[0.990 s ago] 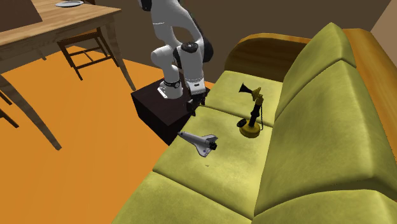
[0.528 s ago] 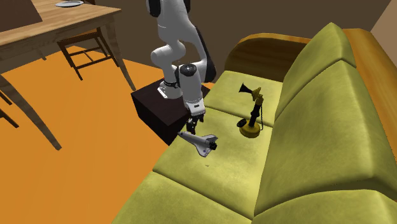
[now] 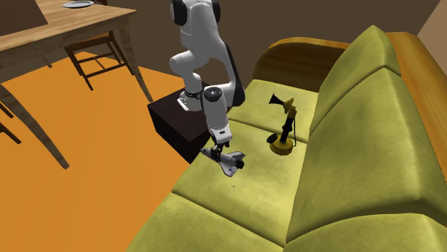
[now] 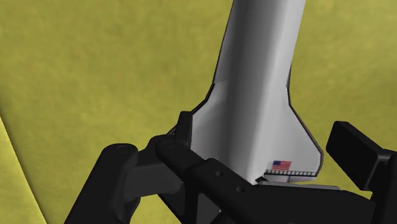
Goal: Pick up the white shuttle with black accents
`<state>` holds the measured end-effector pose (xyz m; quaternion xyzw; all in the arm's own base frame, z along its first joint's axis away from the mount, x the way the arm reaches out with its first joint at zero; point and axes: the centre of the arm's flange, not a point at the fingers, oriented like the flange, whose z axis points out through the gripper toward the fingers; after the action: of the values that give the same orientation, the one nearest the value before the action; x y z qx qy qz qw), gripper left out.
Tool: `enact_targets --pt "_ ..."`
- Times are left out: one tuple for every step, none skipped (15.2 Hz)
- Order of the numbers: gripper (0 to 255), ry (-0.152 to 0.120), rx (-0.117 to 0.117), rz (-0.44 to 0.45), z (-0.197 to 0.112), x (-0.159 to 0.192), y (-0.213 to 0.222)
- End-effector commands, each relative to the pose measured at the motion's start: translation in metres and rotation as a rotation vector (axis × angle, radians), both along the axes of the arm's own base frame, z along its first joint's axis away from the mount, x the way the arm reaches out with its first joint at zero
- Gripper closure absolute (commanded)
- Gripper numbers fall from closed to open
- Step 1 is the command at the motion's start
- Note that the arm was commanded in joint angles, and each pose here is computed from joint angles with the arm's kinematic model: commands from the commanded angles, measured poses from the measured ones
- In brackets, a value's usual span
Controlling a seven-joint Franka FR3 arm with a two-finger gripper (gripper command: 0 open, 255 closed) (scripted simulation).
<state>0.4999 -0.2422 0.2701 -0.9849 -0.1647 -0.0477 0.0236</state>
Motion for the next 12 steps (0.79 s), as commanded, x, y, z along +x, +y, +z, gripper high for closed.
enact_targets --pt "0 -0.001 0.0 0.0 -0.0089 0.0005 -0.0003" --pt "0 -0.001 0.0 0.0 -0.009 0.0005 -0.0003" --pt "0 -0.001 0.0 0.0 -0.009 0.0005 -0.0003" --pt "255 -0.001 0.0 0.0 -0.0091 0.0001 -0.0002" --pt "255 -0.001 0.0 0.0 -0.0094 0.0001 -0.0001" --pt "255 -0.001 0.0 0.0 -0.0094 0.0001 -0.0001" --pt "255 -0.001 0.0 0.0 -0.0094 0.0001 -0.0001" --pt "255 -0.001 0.0 0.0 -0.0094 0.0001 -0.0001" --pt "255 -0.001 0.0 0.0 -0.0094 0.0001 -0.0001" --pt "255 -0.001 0.0 0.0 -0.0094 0.0 -0.0001" --pt "255 -0.001 0.0 0.0 -0.0094 0.0001 -0.0001" --pt "255 -0.001 0.0 0.0 -0.0093 0.0001 -0.0001"
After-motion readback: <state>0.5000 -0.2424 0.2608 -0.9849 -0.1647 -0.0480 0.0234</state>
